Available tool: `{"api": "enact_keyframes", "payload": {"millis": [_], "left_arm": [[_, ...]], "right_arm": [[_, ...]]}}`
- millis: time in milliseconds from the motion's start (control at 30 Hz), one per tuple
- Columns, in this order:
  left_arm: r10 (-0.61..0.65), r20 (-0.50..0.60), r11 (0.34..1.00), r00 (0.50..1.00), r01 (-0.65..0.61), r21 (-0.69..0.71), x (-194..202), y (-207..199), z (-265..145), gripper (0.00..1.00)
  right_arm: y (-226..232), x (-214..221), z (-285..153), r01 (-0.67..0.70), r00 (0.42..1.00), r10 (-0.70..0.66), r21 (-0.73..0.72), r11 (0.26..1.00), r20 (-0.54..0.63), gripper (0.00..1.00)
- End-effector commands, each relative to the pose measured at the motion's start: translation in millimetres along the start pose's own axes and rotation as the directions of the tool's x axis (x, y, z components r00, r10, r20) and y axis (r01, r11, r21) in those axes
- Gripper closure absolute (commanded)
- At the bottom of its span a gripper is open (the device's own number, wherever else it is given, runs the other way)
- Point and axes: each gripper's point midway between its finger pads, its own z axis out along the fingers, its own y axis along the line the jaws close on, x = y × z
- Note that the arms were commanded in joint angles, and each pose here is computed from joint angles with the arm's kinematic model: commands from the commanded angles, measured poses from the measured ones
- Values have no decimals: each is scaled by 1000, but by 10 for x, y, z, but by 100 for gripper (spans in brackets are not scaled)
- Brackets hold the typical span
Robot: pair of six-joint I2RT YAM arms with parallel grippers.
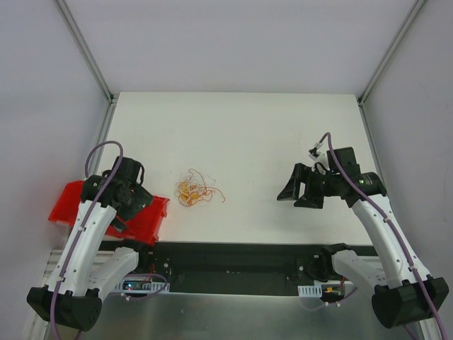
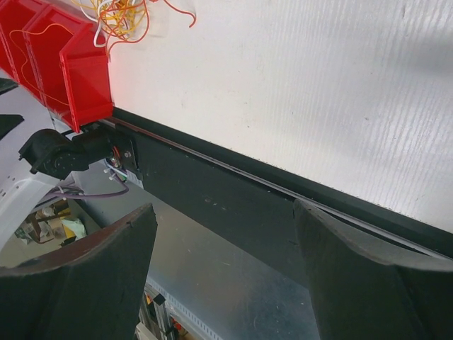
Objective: Untangle the cables
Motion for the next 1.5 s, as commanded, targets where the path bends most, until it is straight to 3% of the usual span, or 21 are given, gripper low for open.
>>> {"api": "enact_keyframes", "payload": {"millis": [0, 167, 367, 700, 767, 900, 1067, 1167, 1233, 1267, 1367, 1467], "left_arm": [[106, 38, 994, 994, -106, -5, -224, -142, -140, 14], [70, 69, 997, 995, -68, -36, -520, -345, -149, 1], [-207, -71, 970, 976, 196, -141, -678, -552, 122, 5], [-383, -120, 885, 916, 327, -331, -663, -661, 442, 12], [-417, -131, 866, 900, 349, -359, -595, -642, 502, 17], [-453, -123, 844, 883, 381, -377, -501, -586, 580, 41], [-480, -103, 819, 871, 403, -408, -412, -456, 650, 55], [-478, -79, 827, 875, 418, -377, -409, -412, 666, 75], [-476, -63, 831, 877, 425, -360, -388, -354, 648, 96], [-476, -56, 831, 878, 428, -357, -360, -301, 642, 100], [-477, -26, 835, 879, 443, -326, -258, -116, 613, 100], [-459, -71, 862, 886, 425, -278, -73, -24, 595, 100]], "right_arm": [[14, -22, -4, 27, 999, -27, -6, 1000, 17, 20], [3, -20, -10, 27, 999, -27, 0, 1000, 24, 20], [-4, -24, -8, 29, 999, -30, 4, 1000, 22, 20], [-20, -33, -56, 46, 999, -47, 27, 999, 27, 20], [-41, -31, -56, 51, 998, -52, 37, 998, 27, 20], [-46, -39, -55, 56, 998, -57, 40, 998, 22, 20], [-49, -31, -37, 58, 998, -58, 36, 998, 8, 20], [-46, -30, -29, 63, 998, -63, 31, 998, 4, 20], [-47, -22, -17, 61, 998, -61, 27, 998, -3, 20], [-43, -19, -13, 61, 998, -61, 24, 998, -7, 19], [-44, -8, 8, 62, 998, -62, 17, 998, -18, 20], [-48, -1, 45, 58, 998, -57, 5, 998, -27, 20]]}}
